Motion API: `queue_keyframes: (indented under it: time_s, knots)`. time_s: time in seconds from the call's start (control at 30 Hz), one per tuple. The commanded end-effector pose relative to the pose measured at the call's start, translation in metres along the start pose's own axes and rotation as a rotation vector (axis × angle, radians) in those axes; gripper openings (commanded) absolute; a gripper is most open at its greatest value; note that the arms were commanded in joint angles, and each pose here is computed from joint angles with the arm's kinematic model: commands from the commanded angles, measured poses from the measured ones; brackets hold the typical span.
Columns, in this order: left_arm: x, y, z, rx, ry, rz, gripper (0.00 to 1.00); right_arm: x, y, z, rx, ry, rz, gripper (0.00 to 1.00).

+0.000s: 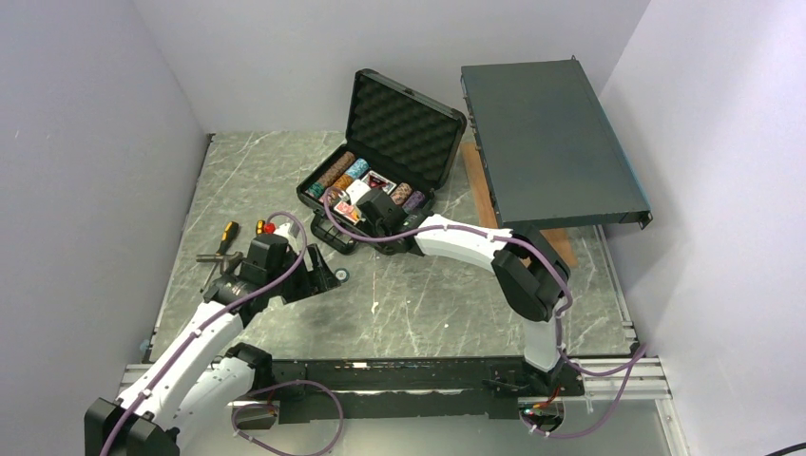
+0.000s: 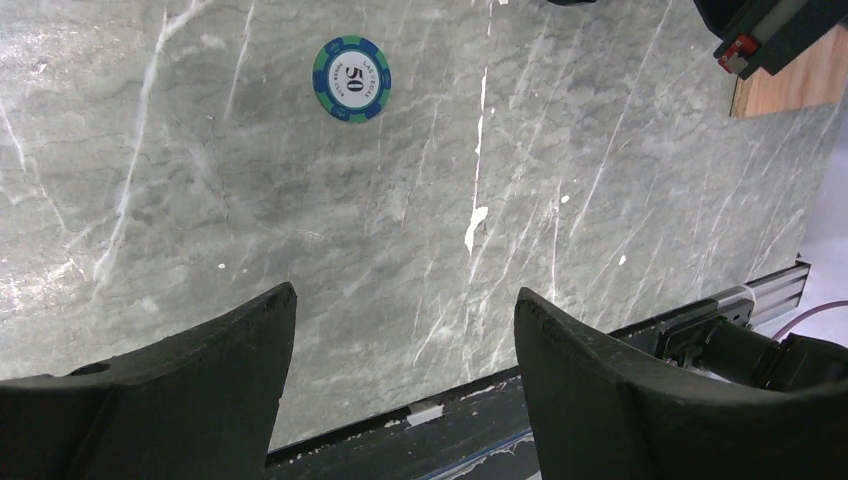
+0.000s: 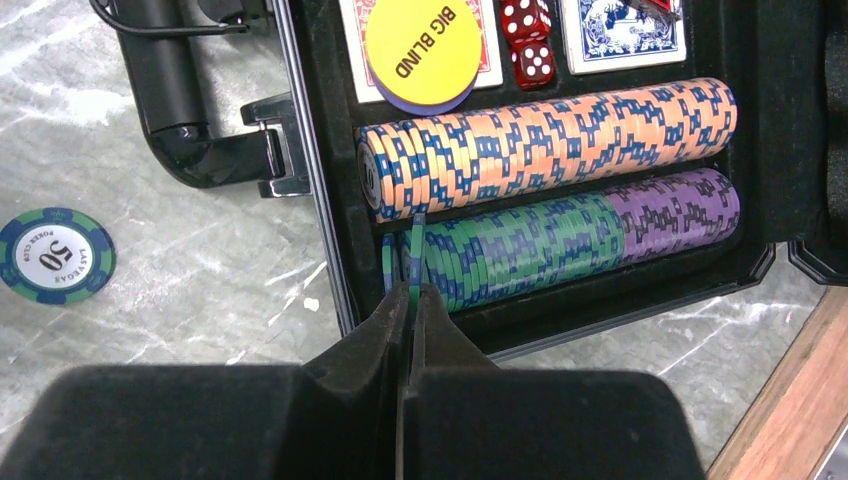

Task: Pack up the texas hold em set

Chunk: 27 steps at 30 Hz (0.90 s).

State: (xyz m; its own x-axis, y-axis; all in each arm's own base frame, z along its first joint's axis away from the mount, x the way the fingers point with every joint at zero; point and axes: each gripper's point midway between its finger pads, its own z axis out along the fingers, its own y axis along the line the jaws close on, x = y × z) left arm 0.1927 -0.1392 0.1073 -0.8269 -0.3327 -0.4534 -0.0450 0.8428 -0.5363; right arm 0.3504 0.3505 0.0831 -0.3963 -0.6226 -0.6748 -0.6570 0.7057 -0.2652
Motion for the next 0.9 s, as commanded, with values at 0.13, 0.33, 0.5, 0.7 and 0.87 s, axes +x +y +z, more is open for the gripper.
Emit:
queue_keyframes:
  time_s: [0.13, 0.33, 0.5, 0.7, 0.87]
  knots:
    - [-0.013, -0.015, -0.001, 0.051, -0.026, 0.013, 0.81, 0.028, 0.005, -0.007, -0.071, 0.070, -0.065, 0.00]
    - [-0.013, -0.018, 0.004, 0.062, -0.004, 0.007, 0.81, 0.030, -0.006, -0.008, -0.016, 0.082, -0.080, 0.00]
    - [-0.014, -0.020, 0.006, 0.069, -0.006, 0.002, 0.80, 0.004, 0.000, -0.024, -0.047, -0.007, -0.025, 0.00]
    - [-0.014, -0.025, 0.009, 0.087, 0.014, -0.006, 0.80, -0.020, 0.014, -0.041, -0.067, -0.074, -0.025, 0.00]
    - [-0.012, -0.022, 0.009, 0.082, 0.012, -0.009, 0.80, -0.011, 0.018, -0.035, -0.078, -0.060, -0.033, 0.00]
